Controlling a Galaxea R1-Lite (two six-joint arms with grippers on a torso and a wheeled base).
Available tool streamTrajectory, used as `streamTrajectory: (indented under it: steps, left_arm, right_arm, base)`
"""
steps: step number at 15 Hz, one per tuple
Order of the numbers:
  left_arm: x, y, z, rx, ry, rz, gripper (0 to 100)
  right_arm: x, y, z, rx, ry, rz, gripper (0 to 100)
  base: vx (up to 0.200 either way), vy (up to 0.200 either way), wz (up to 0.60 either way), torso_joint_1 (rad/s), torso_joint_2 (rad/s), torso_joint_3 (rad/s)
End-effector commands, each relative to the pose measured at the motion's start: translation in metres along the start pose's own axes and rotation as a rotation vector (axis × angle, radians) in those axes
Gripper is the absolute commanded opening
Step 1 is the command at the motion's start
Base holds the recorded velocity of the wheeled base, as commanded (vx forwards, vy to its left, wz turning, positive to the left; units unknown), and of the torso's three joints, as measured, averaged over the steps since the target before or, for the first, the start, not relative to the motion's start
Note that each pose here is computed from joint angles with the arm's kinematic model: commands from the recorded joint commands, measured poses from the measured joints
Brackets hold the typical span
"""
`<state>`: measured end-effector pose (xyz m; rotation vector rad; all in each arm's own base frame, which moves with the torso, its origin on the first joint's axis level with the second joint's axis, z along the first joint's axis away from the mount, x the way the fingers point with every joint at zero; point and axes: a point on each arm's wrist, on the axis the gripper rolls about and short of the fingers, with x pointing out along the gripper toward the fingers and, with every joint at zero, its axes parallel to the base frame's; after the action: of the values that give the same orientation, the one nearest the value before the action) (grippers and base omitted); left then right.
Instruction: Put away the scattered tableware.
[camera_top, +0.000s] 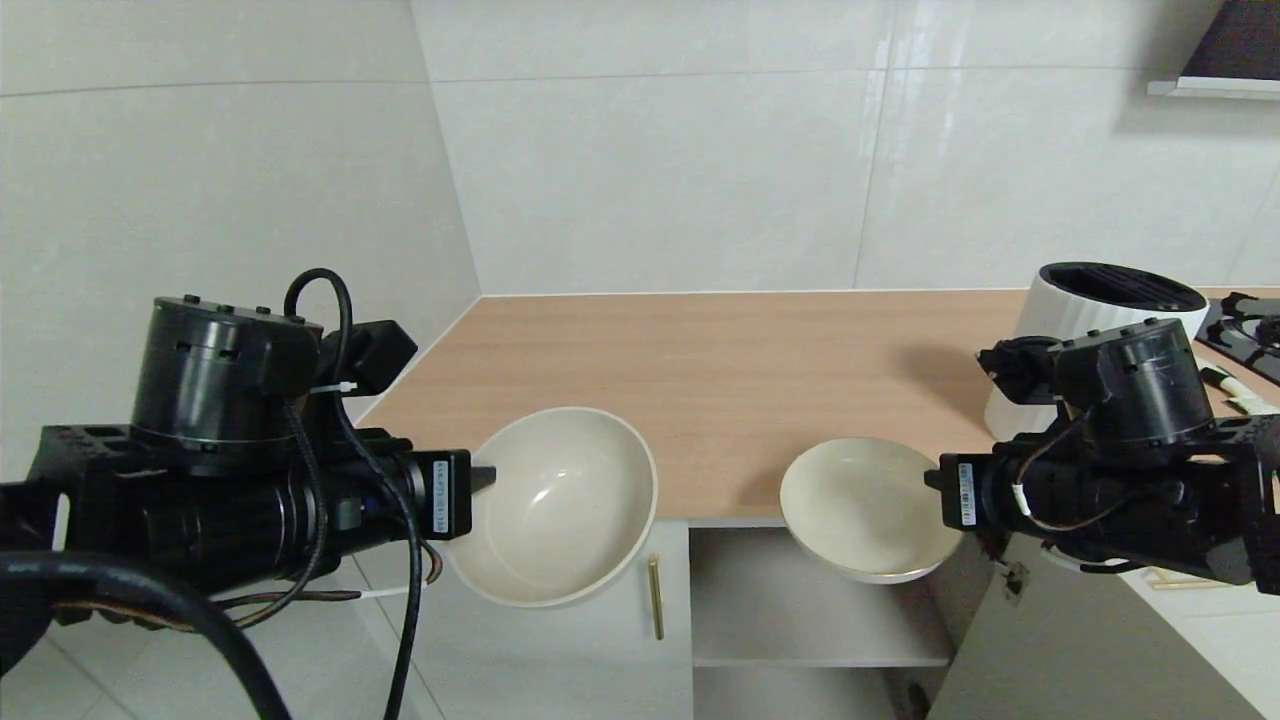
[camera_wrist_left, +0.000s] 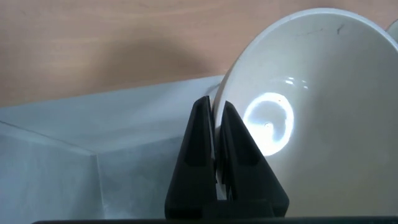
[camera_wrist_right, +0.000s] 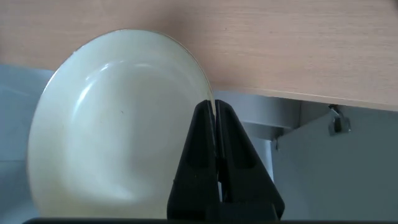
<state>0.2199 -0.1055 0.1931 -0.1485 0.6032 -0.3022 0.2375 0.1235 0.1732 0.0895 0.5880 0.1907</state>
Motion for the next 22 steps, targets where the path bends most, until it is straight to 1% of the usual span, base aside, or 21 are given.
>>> streamTrajectory:
  steps: [1, 7, 9, 14, 22]
  left_arm:
    - [0.006, 0.0, -0.002, 0.001, 0.02, 0.005, 0]
    - [0.008, 0.0, -0.004, 0.002, 0.031, 0.007, 0]
    - [0.01, 0.001, -0.006, 0.006, 0.043, 0.01, 0]
    - [0.012, 0.001, -0.007, 0.006, 0.048, 0.013, 0]
    - [0.014, 0.001, -0.008, 0.005, 0.055, 0.016, 0]
  right_arm:
    - [-0.001, 0.0, -0.001, -0.001, 0.002, 0.002, 0]
    - [0.005, 0.0, -0.004, -0.008, 0.02, -0.004, 0]
    - [0.01, 0.001, -0.006, -0.012, 0.037, -0.011, 0]
    - [0.015, 0.001, -0.009, -0.018, 0.055, -0.018, 0]
    - [0.017, 0.001, -0.01, -0.02, 0.062, -0.022, 0]
  base:
    - [-0.2, 0.0, 0.0, 0.012, 0.01, -0.007]
    - [-0.2, 0.0, 0.0, -0.001, 0.0, 0.004]
    - [0.0, 0.0, 0.0, 0.0, 0.0, 0.0]
    - [0.0, 0.0, 0.0, -0.017, 0.04, 0.025]
    - [0.0, 0.0, 0.0, -0.17, 0.46, 0.28]
